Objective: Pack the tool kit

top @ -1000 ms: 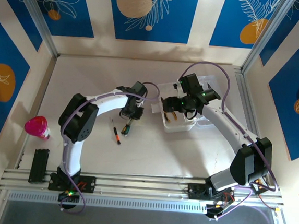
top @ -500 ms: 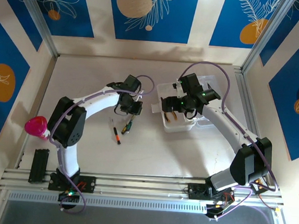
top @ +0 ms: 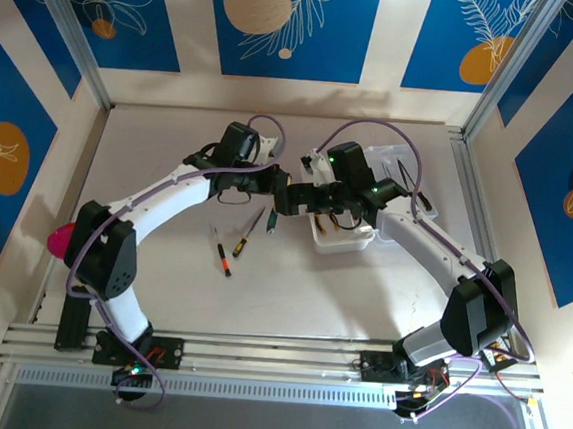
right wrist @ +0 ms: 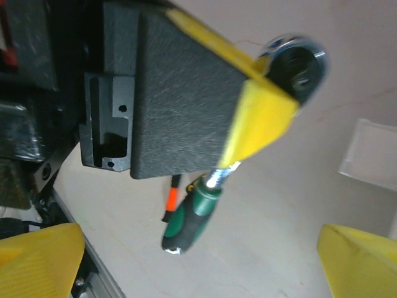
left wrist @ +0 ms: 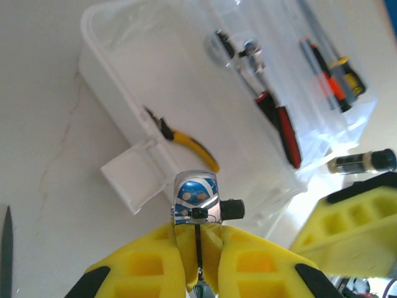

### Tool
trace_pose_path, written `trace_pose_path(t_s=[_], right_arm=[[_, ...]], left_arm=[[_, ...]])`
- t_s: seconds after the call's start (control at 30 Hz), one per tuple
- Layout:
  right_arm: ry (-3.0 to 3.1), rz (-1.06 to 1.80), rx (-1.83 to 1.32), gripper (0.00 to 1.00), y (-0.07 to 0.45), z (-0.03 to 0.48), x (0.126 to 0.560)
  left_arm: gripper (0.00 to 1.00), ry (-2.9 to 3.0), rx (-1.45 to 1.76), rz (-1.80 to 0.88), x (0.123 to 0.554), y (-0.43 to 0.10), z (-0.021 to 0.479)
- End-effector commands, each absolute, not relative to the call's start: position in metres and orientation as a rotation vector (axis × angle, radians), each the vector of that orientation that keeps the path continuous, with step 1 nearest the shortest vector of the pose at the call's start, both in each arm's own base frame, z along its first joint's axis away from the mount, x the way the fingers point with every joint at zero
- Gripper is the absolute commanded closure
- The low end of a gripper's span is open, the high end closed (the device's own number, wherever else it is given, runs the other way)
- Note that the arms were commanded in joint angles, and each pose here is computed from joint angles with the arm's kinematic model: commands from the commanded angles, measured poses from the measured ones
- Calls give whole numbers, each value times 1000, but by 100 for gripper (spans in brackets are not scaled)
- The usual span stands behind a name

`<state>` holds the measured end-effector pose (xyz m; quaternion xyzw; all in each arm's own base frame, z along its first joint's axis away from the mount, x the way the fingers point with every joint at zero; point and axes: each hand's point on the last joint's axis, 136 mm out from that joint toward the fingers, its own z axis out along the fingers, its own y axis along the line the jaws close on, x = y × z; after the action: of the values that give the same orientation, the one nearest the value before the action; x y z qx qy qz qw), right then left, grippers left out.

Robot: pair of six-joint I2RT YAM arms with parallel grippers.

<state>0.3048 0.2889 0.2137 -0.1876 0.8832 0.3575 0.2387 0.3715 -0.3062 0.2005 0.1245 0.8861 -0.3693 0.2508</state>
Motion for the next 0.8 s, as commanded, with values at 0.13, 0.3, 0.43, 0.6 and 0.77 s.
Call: trace_pose_path(t_s=[0.13,0.3,0.43,0.6,0.77], right_arm=[[2415,1030,-474,14,301,206,310],[2419,1027,-469,20,308,202,314],[2422,1040,-477,24,317,200,315],[2425,1056,-488,30,328,197,314],[2414,1071,-487,52,334,198,315]], left_arm=[[100,2239,270,-1136,378,-299,252],[100,2198,240,-1160,379,-295,262],[100,2180,225,-1166,380,-291,265],[100,2162,208,-1176,381,-289,267],[100,2157,196,-1181,382,-287,266]])
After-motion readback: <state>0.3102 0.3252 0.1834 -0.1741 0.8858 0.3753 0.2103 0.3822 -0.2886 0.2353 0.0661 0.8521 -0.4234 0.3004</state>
